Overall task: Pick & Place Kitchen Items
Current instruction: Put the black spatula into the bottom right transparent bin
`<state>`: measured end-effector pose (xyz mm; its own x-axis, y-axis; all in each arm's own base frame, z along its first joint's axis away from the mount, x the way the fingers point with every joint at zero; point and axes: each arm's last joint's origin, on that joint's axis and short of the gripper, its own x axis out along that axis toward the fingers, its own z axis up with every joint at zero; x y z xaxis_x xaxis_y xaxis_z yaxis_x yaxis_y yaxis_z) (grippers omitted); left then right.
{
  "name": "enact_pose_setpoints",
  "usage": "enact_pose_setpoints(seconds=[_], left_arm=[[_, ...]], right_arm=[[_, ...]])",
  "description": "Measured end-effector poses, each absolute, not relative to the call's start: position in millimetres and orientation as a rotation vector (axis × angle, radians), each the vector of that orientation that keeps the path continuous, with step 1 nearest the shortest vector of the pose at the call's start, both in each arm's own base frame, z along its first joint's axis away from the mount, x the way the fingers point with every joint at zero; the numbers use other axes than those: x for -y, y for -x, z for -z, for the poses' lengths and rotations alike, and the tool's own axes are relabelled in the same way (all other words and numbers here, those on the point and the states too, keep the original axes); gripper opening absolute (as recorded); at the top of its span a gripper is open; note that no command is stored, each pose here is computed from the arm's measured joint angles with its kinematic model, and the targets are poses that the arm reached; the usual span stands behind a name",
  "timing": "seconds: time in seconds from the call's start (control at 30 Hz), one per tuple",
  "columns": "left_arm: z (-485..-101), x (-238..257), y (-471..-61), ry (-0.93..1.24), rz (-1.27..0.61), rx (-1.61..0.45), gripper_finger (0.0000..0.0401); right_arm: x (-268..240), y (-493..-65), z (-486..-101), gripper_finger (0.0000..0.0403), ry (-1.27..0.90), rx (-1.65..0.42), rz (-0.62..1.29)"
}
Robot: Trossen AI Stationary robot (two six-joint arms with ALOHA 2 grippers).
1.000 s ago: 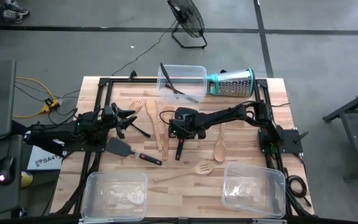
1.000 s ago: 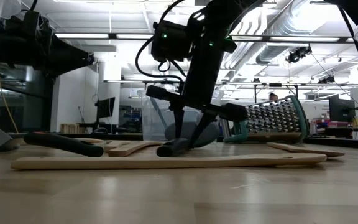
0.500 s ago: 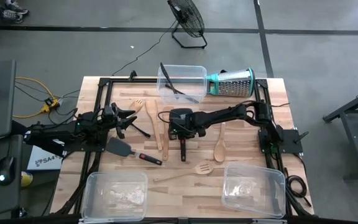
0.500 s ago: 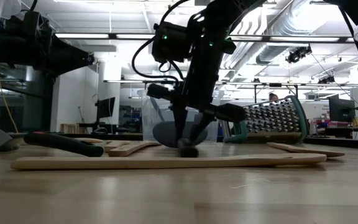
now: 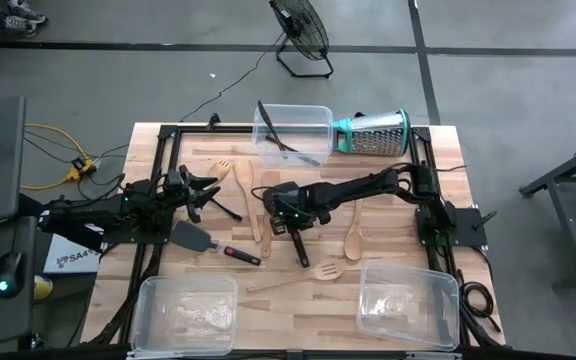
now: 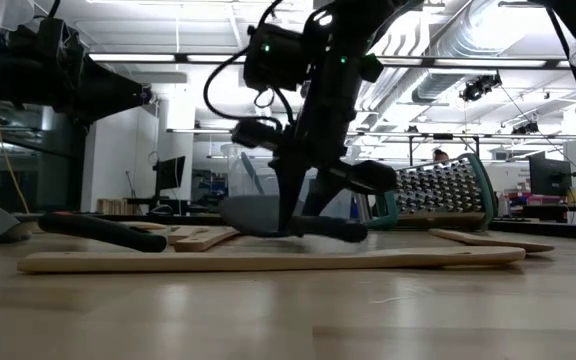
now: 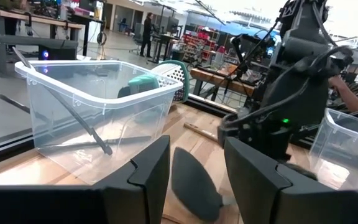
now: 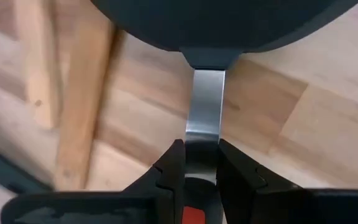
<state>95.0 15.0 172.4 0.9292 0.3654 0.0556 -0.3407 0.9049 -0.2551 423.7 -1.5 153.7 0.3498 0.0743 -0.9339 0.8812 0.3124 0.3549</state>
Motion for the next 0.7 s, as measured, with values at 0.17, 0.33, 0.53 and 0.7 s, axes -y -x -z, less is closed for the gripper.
enact_pose_setpoints(seconds=[0.17,0.33,0.53,0.7], left_arm=[[-172.5,-14.9,-95.0,0.245,-0.362,0.103,0.0152],[-172.4,-14.9,-95.1,0.245,-0.360,0.102,0.0152],[-172.4,-14.8,-95.1,0.245,-0.359,0.102,0.0152],[-172.4,-14.8,-95.1,0.245,-0.359,0.102,0.0152]], right_arm=[[-3.8,-422.1,-169.1,0.0064,-1.105,-1.051,0.663],[-9.9,-417.0,-193.0,0.0064,-1.073,-0.998,0.624],[-21.5,-407.3,-225.3,0.0064,-1.020,-0.922,0.579],[-32.3,-398.3,-248.4,0.0064,-0.984,-0.873,0.531]])
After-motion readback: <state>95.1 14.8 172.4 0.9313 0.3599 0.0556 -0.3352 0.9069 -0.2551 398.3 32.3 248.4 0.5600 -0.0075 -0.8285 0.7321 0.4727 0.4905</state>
